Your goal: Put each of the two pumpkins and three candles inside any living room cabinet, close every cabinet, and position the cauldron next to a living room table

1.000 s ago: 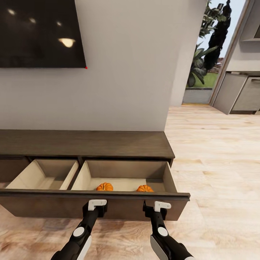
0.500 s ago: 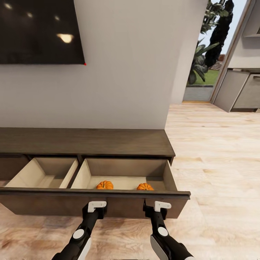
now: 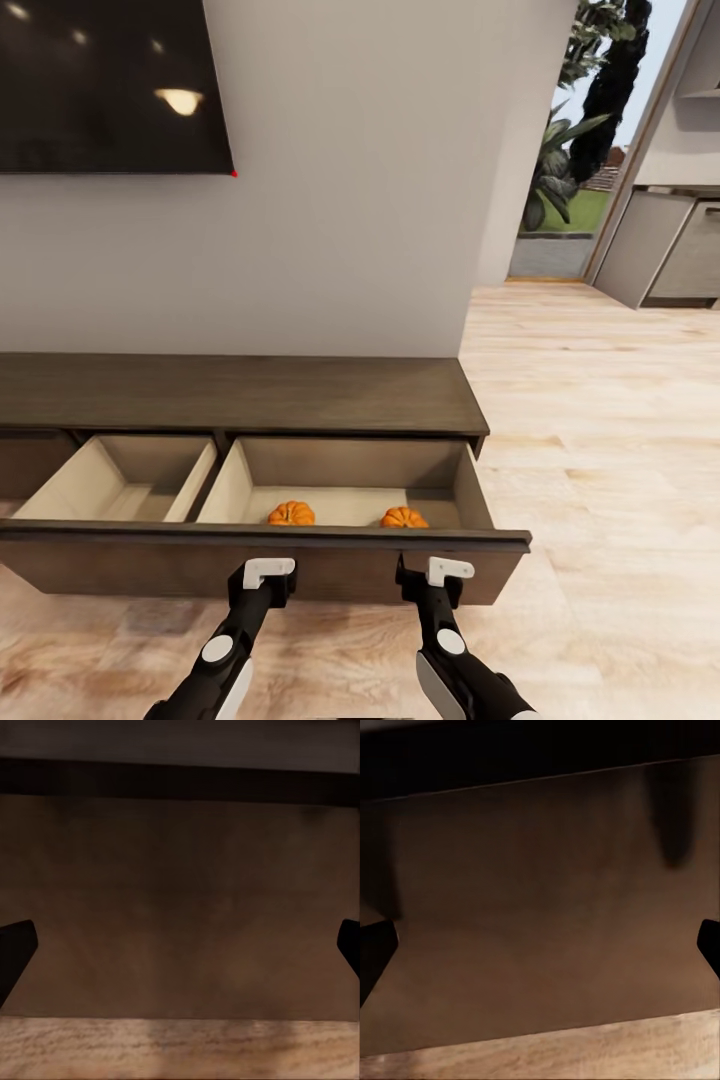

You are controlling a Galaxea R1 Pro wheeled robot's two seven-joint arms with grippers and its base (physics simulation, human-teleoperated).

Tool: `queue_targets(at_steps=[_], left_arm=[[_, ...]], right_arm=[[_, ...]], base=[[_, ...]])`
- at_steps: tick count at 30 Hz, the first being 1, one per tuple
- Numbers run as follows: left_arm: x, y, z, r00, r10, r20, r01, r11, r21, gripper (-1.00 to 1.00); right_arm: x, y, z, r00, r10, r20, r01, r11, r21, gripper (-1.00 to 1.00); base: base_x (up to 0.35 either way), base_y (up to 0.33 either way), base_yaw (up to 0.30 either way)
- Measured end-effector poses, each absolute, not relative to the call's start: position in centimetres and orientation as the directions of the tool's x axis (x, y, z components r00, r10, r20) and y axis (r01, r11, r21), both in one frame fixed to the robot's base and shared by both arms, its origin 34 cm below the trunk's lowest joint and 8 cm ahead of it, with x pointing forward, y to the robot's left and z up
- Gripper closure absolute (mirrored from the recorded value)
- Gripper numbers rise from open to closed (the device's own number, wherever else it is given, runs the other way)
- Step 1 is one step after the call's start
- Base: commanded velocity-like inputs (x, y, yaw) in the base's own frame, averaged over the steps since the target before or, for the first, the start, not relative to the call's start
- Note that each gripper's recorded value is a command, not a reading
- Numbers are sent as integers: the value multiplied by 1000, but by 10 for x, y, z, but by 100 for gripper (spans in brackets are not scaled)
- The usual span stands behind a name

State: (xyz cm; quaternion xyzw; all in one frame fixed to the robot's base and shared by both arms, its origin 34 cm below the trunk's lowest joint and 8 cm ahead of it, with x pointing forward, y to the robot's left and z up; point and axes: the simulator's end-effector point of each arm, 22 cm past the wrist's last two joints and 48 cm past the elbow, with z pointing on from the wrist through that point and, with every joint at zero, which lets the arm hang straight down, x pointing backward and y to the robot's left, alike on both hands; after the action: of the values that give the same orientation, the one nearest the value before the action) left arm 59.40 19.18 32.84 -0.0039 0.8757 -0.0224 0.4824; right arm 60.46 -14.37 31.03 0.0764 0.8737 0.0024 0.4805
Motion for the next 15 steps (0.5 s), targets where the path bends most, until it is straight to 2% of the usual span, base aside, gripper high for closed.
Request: queue_targets(at_steps=[7,15], left_arm=[[595,192,330,-528,-31,-849,14,999,-45,-100],[595,192,330,-526,-32,-850,13,999,-45,-100]], right_arm=[[606,-144,312,-518,136,-844,131,988,80,-100],[606,-144,312,-517,137,-845,131,988,80,-100]], base=[[54,20,0],[241,126,0]])
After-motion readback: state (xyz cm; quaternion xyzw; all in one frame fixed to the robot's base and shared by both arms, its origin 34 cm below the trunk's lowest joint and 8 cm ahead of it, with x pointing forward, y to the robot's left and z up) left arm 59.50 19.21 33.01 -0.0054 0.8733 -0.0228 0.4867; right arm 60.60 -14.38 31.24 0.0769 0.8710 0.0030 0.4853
